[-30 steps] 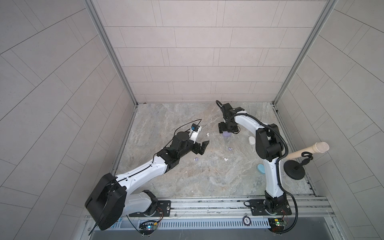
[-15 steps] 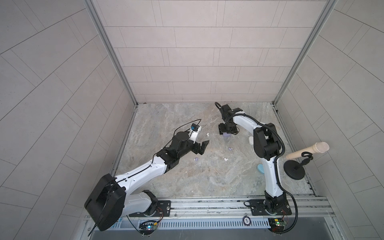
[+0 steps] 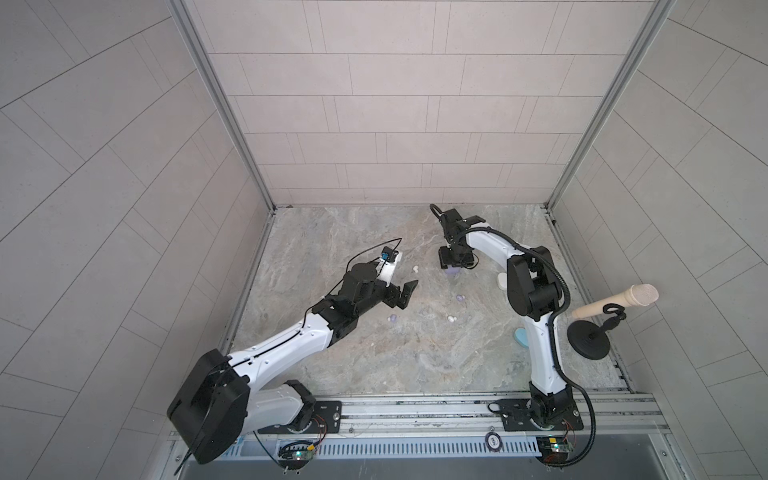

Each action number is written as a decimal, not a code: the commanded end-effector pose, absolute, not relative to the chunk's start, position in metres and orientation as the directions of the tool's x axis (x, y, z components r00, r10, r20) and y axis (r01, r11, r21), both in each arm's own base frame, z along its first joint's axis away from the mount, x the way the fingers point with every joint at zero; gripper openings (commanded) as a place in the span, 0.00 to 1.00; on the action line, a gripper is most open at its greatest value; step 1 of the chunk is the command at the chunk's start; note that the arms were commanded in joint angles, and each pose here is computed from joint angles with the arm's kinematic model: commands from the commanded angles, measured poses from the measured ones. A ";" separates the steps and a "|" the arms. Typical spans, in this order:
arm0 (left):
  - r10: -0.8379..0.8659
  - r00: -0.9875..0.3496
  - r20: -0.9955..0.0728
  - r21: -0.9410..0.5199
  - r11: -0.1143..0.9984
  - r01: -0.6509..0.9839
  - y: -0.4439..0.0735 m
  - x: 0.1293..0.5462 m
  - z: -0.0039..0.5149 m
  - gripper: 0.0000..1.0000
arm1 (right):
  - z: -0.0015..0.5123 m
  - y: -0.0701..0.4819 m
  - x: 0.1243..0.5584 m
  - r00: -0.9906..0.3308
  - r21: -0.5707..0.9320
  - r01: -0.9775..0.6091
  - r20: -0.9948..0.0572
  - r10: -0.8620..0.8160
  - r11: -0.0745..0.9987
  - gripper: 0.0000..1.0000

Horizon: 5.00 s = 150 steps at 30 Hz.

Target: Insert the wireless bluetooth earbuds into the charging case

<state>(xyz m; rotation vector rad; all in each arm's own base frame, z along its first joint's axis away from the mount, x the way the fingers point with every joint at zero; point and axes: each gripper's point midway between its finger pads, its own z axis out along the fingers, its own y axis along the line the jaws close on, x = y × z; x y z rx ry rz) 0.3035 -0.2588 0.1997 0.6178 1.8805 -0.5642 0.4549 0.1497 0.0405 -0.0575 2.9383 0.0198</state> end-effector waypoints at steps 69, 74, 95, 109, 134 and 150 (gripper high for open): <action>0.068 0.005 -0.998 0.012 0.108 0.994 -0.399 0.204 0.216 0.67 | 0.240 0.221 0.210 -0.961 0.447 -0.167 -0.274 -0.043 0.879 0.58; 0.083 0.008 -0.997 0.017 0.102 0.995 -0.401 0.205 0.213 0.63 | 0.242 0.221 0.210 -0.960 0.447 -0.168 -0.277 -0.043 0.879 0.58; 0.152 0.012 -0.988 0.017 0.031 0.999 -0.401 0.193 0.195 0.68 | 0.261 0.224 0.213 -0.951 0.491 -0.165 -0.310 -0.005 0.855 0.58; 0.158 0.019 -0.987 0.023 0.024 0.999 -0.400 0.192 0.192 0.62 | 0.268 0.230 0.212 -0.952 0.545 -0.161 -0.305 0.016 0.823 0.58; 0.148 0.034 -0.988 0.041 0.041 0.998 -0.400 0.195 0.200 0.48 | 0.268 0.238 0.211 -0.958 0.579 -0.162 -0.288 0.014 0.799 0.58; 0.137 0.040 -0.990 0.045 0.036 0.998 -0.400 0.193 0.204 0.38 | 0.263 0.242 0.208 -0.965 0.590 -0.159 -0.264 0.003 0.792 0.58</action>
